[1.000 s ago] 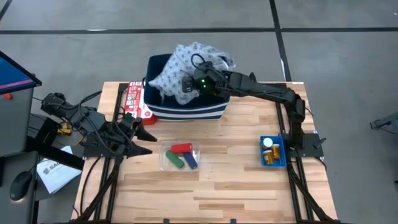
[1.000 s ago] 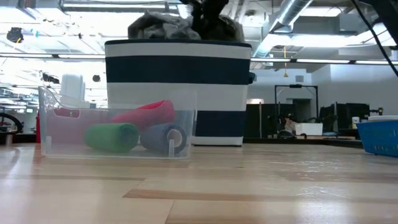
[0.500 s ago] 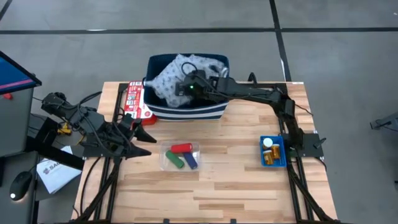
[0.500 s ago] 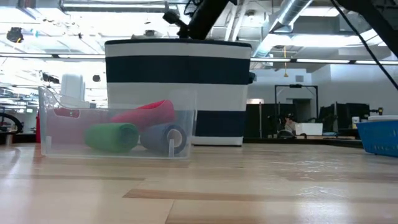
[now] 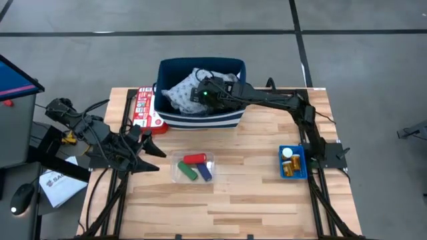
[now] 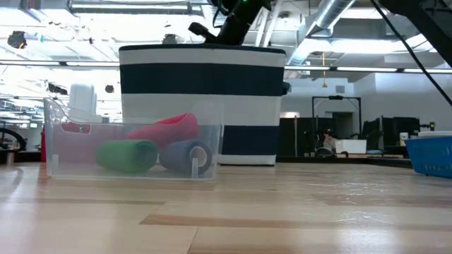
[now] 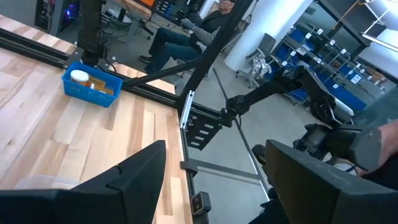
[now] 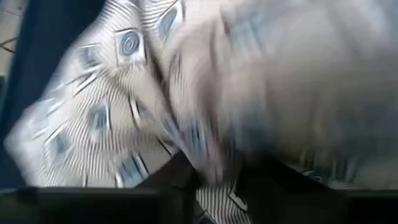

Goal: Pick & place medical supplies in basket/bin
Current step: Put the blue patient gown into the large blue bin, then return to Home Position

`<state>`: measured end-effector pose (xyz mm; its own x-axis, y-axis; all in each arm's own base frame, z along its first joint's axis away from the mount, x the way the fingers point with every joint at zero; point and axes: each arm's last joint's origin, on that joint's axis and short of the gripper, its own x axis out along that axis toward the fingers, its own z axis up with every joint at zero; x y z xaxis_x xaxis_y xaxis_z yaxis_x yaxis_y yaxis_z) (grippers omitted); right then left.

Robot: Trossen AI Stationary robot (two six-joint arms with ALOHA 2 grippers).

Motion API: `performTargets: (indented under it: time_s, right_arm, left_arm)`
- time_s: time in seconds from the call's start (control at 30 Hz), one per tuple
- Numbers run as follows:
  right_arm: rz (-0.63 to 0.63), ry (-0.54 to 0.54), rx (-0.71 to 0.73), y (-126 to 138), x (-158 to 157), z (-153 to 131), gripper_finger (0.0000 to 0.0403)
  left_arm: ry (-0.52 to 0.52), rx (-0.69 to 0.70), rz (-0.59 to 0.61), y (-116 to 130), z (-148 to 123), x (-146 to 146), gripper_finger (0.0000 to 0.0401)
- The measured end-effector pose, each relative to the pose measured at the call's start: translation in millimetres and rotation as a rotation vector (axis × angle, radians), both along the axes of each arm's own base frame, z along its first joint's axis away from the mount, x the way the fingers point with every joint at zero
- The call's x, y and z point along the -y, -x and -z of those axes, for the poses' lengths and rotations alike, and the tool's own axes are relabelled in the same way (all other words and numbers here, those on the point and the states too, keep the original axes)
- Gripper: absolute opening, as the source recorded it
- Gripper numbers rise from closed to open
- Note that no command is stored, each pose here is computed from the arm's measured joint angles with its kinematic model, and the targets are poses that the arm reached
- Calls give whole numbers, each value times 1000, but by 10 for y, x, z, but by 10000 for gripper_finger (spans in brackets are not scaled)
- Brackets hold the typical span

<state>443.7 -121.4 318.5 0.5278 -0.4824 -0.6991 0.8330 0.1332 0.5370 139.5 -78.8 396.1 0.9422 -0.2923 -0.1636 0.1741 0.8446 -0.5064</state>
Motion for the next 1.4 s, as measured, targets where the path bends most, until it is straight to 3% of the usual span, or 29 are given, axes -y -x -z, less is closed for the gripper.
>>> performTargets:
  time_s: [0.2,0.37,0.47,0.6,0.7,0.83,0.97,1.13,1.23,1.4]
  right_arm:
    - [-44,25,12,76,98,-195,194]
    - [-93,86,22,128,104,-474,239]
    - [-186,168,4,162,13,-690,244]
    - [-385,287,-107,233,-254,-846,242]
    - [-452,256,-215,362,-445,-834,238]
    - [-480,217,-313,592,-731,-915,228]
    - [-509,205,-323,843,-1123,-1081,219]
    - [-428,261,-261,1224,-1507,-1345,208]
    - [-392,273,-230,1417,-1661,-1441,201]
    - [-399,252,-194,1547,-1843,-1484,190]
  left_arm:
    - [-36,11,0,1,0,-3,266]
    - [-83,43,-40,56,-27,-53,266]
    - [-121,39,-90,135,-25,-127,266]
    - [-149,-9,-205,435,-13,-355,266]
    - [-113,10,-285,728,-25,-556,266]
    - [-65,41,-297,975,108,-709,266]
    - [-82,24,-341,915,536,-685,266]
    - [-146,263,-445,537,898,-483,266]
    - [-231,299,-504,449,1035,-466,264]
    - [-257,298,-408,456,1166,-526,238]
